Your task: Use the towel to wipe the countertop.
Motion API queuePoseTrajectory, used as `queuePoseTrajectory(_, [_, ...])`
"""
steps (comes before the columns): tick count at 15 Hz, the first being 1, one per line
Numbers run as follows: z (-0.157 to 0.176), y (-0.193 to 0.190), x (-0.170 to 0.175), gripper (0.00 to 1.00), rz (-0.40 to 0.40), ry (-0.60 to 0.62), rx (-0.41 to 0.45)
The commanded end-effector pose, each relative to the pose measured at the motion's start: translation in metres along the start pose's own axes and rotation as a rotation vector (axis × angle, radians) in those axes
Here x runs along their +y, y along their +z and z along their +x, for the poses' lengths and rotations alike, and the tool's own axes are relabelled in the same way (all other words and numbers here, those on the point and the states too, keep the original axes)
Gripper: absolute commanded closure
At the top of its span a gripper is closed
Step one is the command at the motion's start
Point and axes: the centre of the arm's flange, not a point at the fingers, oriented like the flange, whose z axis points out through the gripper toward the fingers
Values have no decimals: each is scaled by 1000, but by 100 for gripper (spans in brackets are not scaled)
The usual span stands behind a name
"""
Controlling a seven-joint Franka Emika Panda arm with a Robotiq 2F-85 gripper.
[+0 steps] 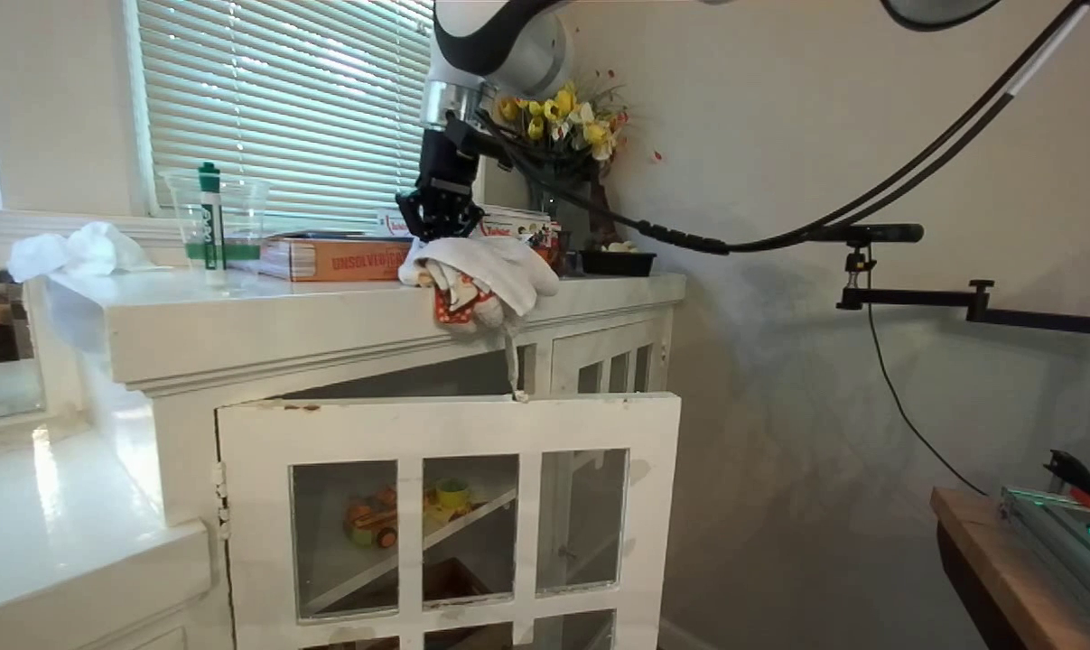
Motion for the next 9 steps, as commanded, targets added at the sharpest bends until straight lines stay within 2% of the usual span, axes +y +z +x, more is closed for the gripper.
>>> queuePoseTrajectory(1, [6,9,50,97,-28,144,-11])
queuePoseTrajectory(3, [10,7,83,97,-49,223,-3])
queuePoseTrajectory(5, [13,6,102,97,-63,266,1])
queuePoseTrajectory(7, [17,5,95,97,-59,245,6])
queuePoseTrajectory(9, [17,6,70,97,-38,198,2])
